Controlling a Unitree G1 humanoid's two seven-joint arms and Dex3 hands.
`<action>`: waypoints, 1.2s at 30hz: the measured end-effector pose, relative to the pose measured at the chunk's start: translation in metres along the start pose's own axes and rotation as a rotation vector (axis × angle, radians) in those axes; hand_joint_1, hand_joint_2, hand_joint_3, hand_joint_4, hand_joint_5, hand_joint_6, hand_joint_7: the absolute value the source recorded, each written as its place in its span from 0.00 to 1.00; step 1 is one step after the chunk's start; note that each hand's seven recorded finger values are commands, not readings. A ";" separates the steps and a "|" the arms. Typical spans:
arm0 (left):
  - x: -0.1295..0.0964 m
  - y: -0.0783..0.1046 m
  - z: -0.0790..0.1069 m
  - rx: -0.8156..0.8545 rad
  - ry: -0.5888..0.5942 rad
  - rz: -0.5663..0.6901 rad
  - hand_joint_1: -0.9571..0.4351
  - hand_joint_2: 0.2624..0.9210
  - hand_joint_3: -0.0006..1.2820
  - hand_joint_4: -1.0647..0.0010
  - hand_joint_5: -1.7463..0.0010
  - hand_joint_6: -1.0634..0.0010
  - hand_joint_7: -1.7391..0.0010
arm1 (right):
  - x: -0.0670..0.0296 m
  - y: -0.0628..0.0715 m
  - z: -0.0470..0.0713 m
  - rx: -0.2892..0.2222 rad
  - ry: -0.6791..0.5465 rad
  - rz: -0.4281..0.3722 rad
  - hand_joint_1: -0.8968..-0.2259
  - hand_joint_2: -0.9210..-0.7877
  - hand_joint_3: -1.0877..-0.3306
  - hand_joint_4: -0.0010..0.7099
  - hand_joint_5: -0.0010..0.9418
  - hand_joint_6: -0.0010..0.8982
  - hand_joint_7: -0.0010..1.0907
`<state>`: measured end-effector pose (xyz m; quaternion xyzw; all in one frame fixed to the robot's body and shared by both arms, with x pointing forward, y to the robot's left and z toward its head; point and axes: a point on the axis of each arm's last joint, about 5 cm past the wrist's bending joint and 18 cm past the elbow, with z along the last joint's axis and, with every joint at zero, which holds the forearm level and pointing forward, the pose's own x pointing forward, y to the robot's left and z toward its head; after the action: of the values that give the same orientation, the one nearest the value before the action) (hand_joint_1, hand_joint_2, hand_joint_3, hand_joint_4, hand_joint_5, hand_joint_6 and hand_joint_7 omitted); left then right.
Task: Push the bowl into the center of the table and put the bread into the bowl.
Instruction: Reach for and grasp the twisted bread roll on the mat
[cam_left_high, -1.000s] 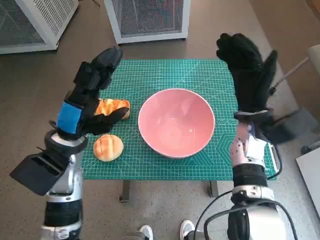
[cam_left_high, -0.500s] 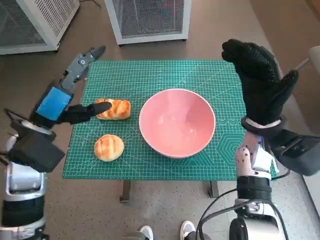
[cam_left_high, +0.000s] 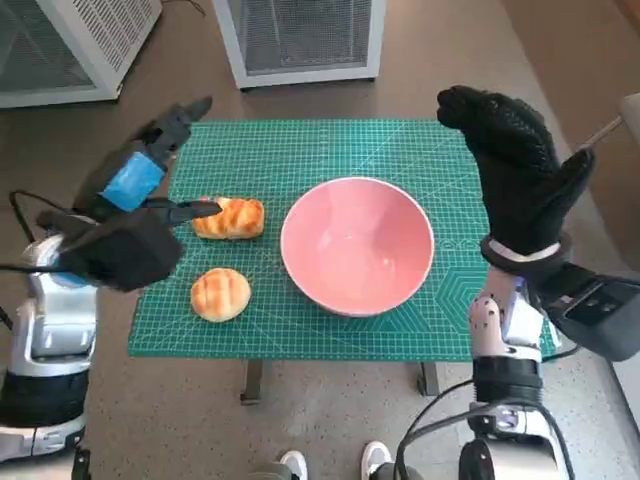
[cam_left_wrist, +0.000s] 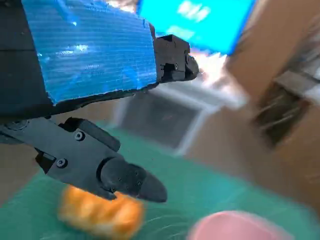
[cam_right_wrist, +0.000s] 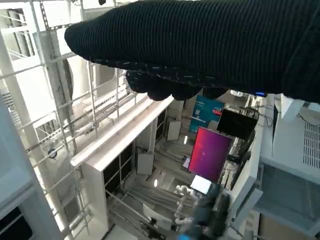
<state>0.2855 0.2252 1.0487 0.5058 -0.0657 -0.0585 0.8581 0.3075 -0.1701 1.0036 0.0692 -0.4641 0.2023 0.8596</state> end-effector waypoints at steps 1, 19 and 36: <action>0.002 -0.001 0.001 0.014 0.025 -0.017 0.68 0.71 0.00 0.93 1.00 0.82 0.94 | -0.0007 0.000 0.000 0.002 0.004 -0.003 0.73 0.00 0.80 0.53 0.01 0.20 0.54; 0.033 -0.016 0.010 0.118 0.147 -0.164 0.65 0.71 0.00 0.95 1.00 0.80 0.97 | -0.0091 0.002 -0.002 0.015 0.030 -0.025 0.71 0.00 0.83 0.53 0.01 0.21 0.53; 0.060 -0.036 -0.001 0.185 0.258 -0.301 0.61 0.71 0.00 0.95 1.00 0.80 0.99 | -0.0113 0.002 -0.002 0.011 0.024 -0.046 0.73 0.00 0.82 0.53 0.01 0.21 0.52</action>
<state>0.3432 0.1985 1.0200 0.5899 0.1160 -0.1145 0.7909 0.3026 -0.1705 0.9930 0.0820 -0.4508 0.1857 0.8692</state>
